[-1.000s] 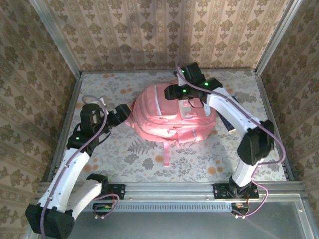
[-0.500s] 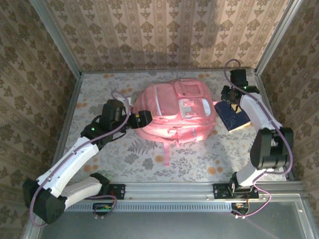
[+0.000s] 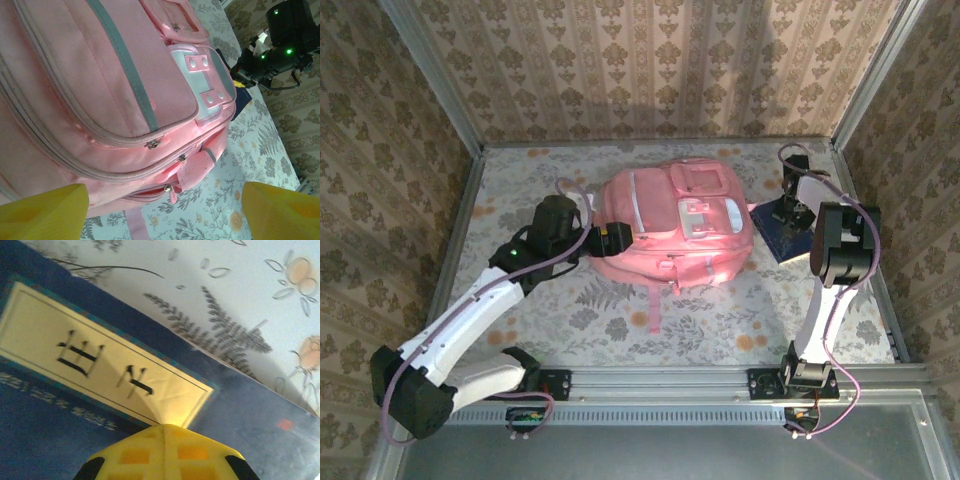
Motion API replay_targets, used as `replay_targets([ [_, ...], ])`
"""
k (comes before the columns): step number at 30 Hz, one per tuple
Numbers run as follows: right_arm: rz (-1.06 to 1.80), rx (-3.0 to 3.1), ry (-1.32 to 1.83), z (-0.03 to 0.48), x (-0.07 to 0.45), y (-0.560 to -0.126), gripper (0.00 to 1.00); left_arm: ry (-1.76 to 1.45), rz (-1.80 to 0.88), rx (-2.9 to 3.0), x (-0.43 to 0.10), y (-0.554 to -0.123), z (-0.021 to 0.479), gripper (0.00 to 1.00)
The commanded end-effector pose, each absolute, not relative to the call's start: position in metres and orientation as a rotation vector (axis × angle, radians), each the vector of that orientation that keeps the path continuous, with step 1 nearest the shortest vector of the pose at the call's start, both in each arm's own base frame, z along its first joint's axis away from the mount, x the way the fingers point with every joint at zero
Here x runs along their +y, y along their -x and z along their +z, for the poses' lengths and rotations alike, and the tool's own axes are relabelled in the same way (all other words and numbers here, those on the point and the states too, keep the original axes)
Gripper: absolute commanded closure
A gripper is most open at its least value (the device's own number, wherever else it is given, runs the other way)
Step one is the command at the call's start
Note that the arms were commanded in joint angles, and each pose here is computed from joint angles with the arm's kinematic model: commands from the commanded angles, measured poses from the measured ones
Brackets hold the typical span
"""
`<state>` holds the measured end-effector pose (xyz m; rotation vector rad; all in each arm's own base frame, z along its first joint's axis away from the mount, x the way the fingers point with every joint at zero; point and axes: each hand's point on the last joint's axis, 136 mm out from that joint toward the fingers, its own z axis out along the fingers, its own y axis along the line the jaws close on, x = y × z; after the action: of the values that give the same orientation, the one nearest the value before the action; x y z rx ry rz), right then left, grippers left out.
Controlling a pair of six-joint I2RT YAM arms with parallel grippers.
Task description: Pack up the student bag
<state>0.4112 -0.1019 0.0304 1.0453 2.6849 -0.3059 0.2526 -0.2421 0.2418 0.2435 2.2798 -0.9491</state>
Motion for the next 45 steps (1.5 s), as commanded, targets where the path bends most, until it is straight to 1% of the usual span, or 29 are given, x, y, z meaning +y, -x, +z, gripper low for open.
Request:
replay_targets([
  [1, -0.430, 2.670, -1.188, 0.029, -0.110, -0.379, 1.00, -0.295, -0.970, 2.260, -0.250, -0.250, 0.253, 0.18],
  [3, -0.397, 2.663, -1.223, 0.028, -0.105, -0.372, 1.00, -0.298, -0.975, 2.262, -0.252, -0.249, 0.254, 0.18],
  [9, -0.183, 2.636, -1.371, 0.020, -0.078, -0.354, 1.00, -0.293, -0.981, 2.268, -0.255, -0.247, 0.256, 0.18],
  [14, -0.094, 2.625, -1.512, 0.007, -0.052, -0.322, 1.00, -0.295, -0.965, 2.274, -0.258, -0.246, 0.258, 0.18],
  [18, -0.035, 2.601, -1.518, 0.004, -0.027, -0.301, 1.00, -0.337, -0.948, 2.296, -0.267, -0.243, 0.252, 0.19],
  [23, 0.054, 2.610, -1.447, 0.005, 0.001, -0.288, 1.00, -0.569, -0.924, 2.366, -0.314, -0.221, 0.228, 0.24],
  [27, 0.056, 2.611, -1.431, 0.005, 0.001, -0.282, 1.00, -0.790, -0.948, 2.440, -0.372, -0.194, 0.196, 0.30],
  [30, 0.049, 2.615, -1.420, 0.005, -0.001, -0.279, 1.00, -0.904, -0.956, 2.462, -0.414, -0.183, 0.179, 0.31],
  [34, 0.096, 2.576, -1.432, 0.006, -0.004, -0.283, 1.00, -0.938, -0.962, 2.487, -0.452, -0.195, 0.163, 0.32],
  [38, 0.089, 2.565, -1.411, 0.011, -0.010, -0.283, 1.00, -0.960, -0.872, 2.526, -0.471, -0.215, 0.139, 0.30],
  [40, 0.087, 2.566, -1.402, 0.011, -0.012, -0.282, 1.00, -0.959, -0.807, 2.567, -0.473, -0.228, 0.121, 0.30],
  [45, 0.065, 2.581, -1.382, 0.011, -0.013, -0.276, 1.00, -0.890, -0.529, 2.632, -0.444, -0.275, 0.083, 0.31],
])
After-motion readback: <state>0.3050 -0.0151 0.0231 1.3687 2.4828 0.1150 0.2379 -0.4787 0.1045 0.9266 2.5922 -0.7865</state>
